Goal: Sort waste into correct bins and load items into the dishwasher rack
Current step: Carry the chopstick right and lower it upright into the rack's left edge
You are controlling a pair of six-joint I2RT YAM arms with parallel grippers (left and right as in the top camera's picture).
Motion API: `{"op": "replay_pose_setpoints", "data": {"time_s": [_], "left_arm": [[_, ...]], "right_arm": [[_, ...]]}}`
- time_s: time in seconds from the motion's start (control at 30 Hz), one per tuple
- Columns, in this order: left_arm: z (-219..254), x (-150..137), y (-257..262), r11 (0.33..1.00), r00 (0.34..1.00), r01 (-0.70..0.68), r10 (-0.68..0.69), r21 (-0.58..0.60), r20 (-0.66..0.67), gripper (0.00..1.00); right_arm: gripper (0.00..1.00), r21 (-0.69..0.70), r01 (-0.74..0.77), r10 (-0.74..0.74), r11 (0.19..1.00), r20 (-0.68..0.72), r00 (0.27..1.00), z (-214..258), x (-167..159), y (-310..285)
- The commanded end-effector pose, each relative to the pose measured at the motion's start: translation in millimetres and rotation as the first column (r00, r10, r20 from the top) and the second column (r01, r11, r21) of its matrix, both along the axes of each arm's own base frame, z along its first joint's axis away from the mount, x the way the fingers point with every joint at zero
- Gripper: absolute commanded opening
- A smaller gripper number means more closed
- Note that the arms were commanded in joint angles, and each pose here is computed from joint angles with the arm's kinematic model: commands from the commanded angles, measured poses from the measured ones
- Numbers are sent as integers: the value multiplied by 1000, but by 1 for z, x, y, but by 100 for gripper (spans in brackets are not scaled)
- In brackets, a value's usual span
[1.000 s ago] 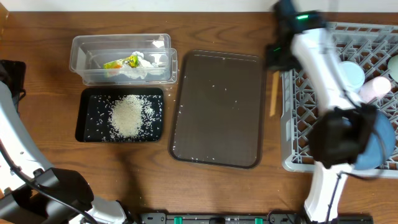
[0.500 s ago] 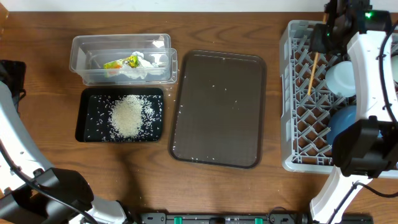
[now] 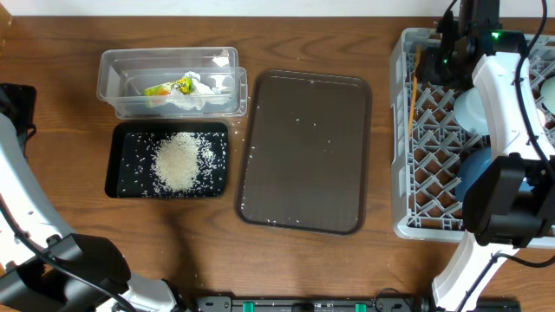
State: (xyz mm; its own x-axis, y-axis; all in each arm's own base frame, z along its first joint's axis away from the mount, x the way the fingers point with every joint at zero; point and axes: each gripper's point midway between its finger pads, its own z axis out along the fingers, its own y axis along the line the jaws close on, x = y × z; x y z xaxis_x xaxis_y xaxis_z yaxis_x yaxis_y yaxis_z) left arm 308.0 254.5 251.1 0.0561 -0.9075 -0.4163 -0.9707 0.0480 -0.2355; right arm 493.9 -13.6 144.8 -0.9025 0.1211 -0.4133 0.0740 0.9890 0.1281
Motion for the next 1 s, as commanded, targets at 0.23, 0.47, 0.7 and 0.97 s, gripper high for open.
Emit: {"op": "replay_pose_setpoints", "data": {"time_s": [0.23,0.47,0.7,0.97], "left_arm": [[-3,-2,1,1000,1000,0,0,-1,-14,94],[-3,-1,1,1000,1000,0,0,-1,-14,94],[-3,-1,1,1000,1000,0,0,-1,-14,94],[-3,-1,1,1000,1000,0,0,-1,-14,95]], "right_arm": [[49,143,-45,43,989,19,999,38,-22,31],[42,134,-32,25,991,53,998,98,-70,27],[40,96,-11,6,995,54,999,130,-122,24],[65,136,54,-76,989,159,984,126,-181,27]]}}
